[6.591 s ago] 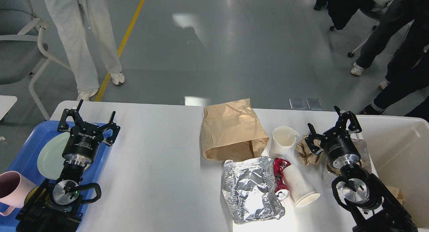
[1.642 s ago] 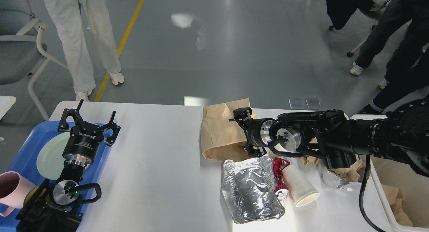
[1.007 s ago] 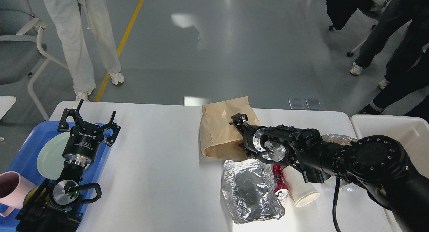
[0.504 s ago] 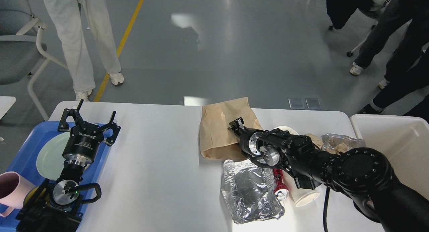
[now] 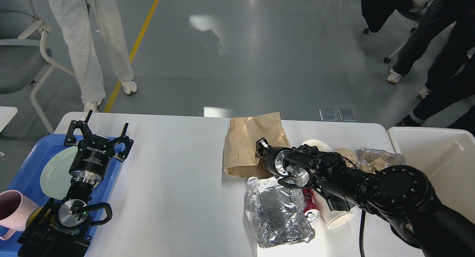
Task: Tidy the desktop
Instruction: 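Lift the brown paper bag and carry it into the white bin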
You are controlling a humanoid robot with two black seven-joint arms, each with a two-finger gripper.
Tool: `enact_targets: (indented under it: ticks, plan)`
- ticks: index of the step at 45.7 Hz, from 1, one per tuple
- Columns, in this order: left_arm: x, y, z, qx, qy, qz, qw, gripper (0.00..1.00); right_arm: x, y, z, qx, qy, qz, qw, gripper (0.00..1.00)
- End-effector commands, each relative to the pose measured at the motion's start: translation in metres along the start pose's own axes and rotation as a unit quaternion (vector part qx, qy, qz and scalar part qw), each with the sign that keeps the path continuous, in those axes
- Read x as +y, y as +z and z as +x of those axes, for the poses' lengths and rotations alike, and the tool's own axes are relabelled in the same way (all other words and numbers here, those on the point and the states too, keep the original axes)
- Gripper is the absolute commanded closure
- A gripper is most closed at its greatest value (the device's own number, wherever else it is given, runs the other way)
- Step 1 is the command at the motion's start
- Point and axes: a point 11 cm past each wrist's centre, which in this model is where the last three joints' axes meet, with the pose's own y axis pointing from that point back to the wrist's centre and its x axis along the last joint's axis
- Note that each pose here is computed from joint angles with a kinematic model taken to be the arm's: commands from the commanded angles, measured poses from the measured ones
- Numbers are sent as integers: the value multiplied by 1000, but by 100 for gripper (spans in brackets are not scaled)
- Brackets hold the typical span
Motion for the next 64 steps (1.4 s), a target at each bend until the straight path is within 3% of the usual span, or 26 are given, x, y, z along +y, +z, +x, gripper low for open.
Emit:
enact_targets:
  ticks: [1,9,22,32,45,55,64]
  plan:
    - [0,0,0,0,0,0,1000,3,0,-1,-1,1,-1,0,1000,100]
    - [0,0,0,0,0,0,1000,3,9,-35,-14,11,-23,24,999,100]
    - [0,0,0,0,0,-1,1000,3,61,-101,12,70,-43,52,995,100]
    - [0,0,0,0,0,0,1000,3,126,-135,67,195,12,15,981,100]
    - [0,1,0,-1,0,0,1000,3,248,-152,141,345,5,-123,931,100]
    - [0,2,0,-1,0,-1,1000,3,328,-116,161,339,-11,-238,910,100]
    - [0,2,0,-1,0,-1,1000,3,371,-93,163,332,0,-272,903,100]
